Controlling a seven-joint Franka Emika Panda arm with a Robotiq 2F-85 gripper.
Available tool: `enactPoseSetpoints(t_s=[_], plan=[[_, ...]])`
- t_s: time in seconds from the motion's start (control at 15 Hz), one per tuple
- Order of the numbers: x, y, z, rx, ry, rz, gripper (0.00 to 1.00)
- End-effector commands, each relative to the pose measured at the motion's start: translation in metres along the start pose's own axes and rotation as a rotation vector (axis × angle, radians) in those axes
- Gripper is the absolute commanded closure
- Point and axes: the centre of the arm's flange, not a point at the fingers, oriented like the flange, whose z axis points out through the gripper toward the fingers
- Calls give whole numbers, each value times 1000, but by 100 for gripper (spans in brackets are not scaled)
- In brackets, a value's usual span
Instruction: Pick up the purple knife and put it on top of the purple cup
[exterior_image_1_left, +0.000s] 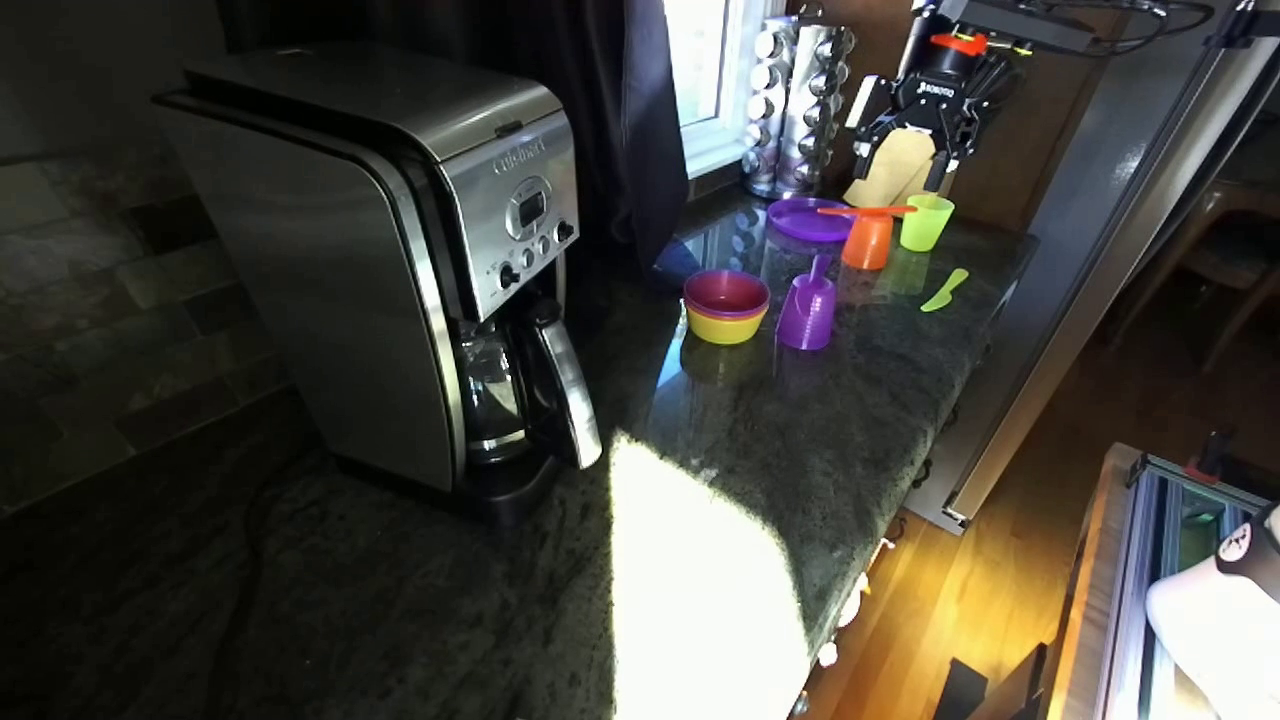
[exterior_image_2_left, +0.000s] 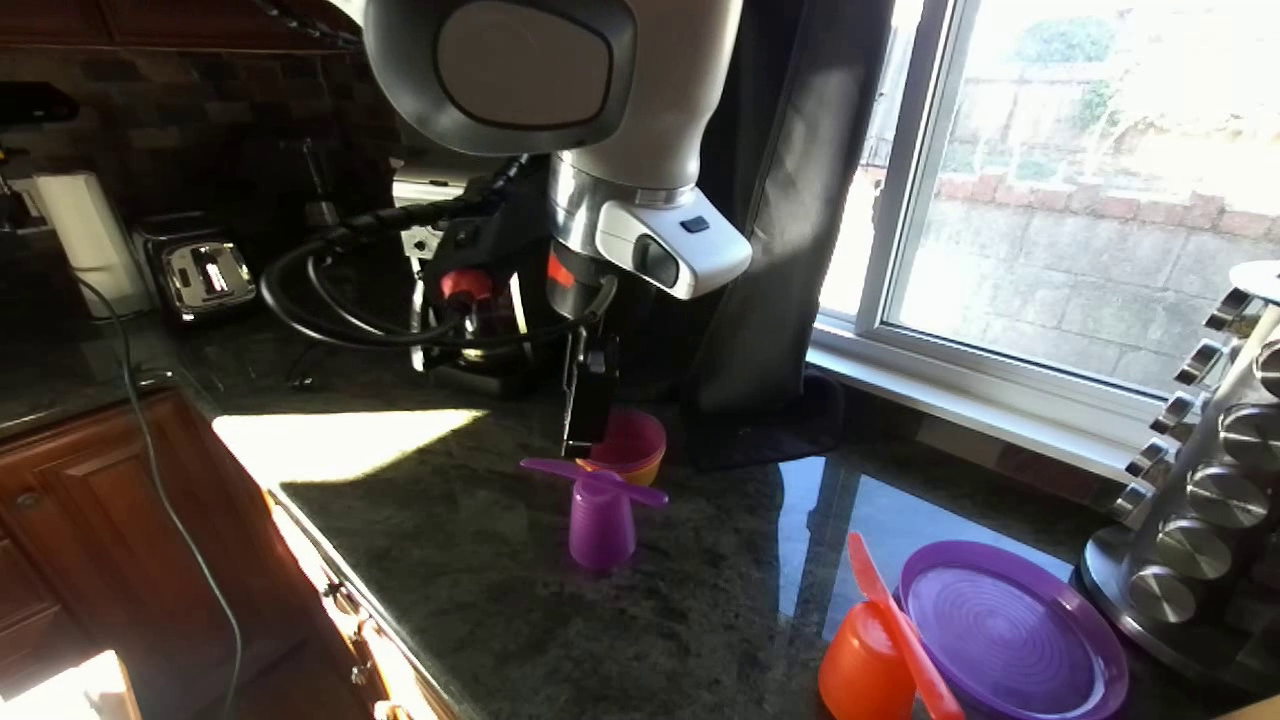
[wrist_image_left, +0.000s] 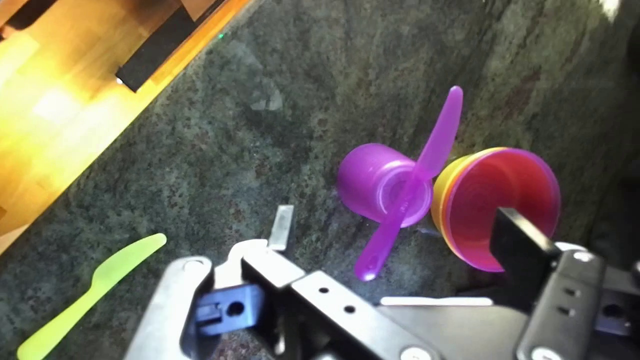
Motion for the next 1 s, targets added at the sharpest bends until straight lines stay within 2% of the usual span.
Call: enactPoseSetpoints(t_s=[0.0,0.6,0.67,0.93], plan=[[-40,24,-6,5,24,-201,0],[-80,27,2,-6,94,-668,0],[-63,20,-4,-8,54,-578,0],[-64,19,-5,-7,59,-585,0]])
